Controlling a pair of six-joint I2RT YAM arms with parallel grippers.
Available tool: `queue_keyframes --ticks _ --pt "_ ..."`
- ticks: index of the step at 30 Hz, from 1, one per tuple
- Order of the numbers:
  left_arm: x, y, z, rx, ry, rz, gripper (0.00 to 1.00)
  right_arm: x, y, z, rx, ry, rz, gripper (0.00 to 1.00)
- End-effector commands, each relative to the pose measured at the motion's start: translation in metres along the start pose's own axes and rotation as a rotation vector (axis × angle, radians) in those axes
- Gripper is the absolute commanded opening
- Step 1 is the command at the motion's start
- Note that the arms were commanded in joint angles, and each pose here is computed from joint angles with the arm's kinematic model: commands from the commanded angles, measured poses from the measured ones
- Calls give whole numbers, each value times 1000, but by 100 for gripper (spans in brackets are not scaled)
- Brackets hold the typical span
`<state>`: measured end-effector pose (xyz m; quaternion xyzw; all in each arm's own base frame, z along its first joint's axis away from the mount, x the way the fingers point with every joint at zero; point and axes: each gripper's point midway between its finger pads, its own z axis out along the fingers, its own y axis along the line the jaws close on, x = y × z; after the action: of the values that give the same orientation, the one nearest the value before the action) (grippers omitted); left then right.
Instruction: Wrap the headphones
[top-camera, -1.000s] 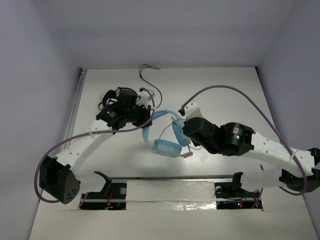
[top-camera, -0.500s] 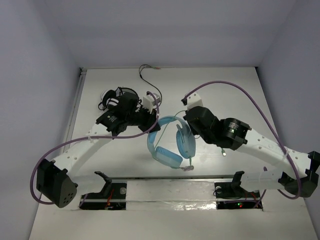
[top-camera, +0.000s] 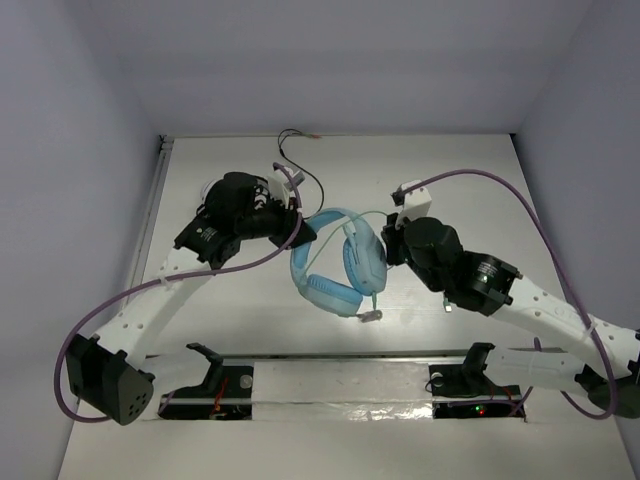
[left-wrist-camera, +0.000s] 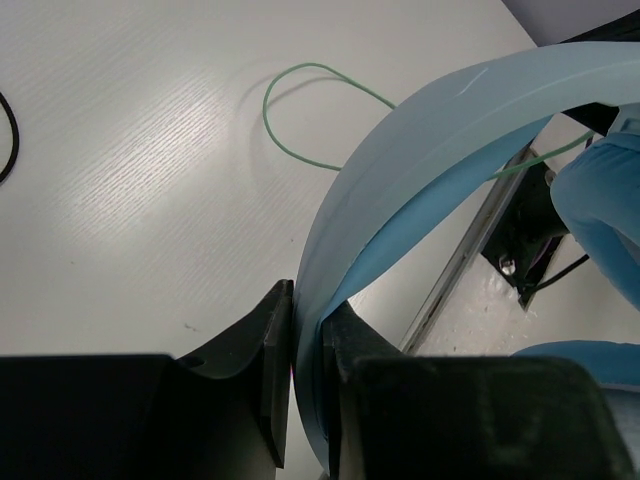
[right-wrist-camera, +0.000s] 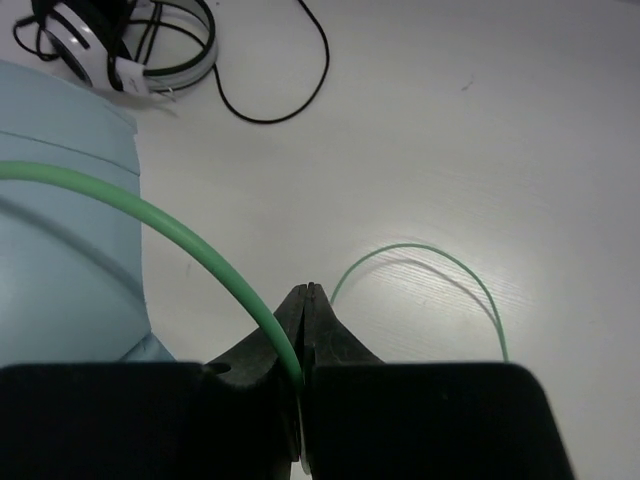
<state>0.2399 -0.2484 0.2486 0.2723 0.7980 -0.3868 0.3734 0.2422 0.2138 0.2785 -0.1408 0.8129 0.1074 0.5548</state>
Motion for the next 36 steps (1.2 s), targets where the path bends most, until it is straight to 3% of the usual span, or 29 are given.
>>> queue_keyframes --ticks 1,9,13,24,36 --pt "-47 -31 -16 120 -139 10 0 -31 23 6 -109 -141 165 4" --pt "-67 -31 -31 174 -214 -15 0 -24 35 12 -174 -178 217 5" --pt "-77 -38 -39 236 -250 -32 0 -27 41 11 -226 -226 268 18" --pt "-100 -34 -52 133 -298 -75 0 -32 44 28 -353 -383 305 52" --pt "-125 -54 -72 162 -343 -98 0 -6 25 86 -372 -383 264 66"
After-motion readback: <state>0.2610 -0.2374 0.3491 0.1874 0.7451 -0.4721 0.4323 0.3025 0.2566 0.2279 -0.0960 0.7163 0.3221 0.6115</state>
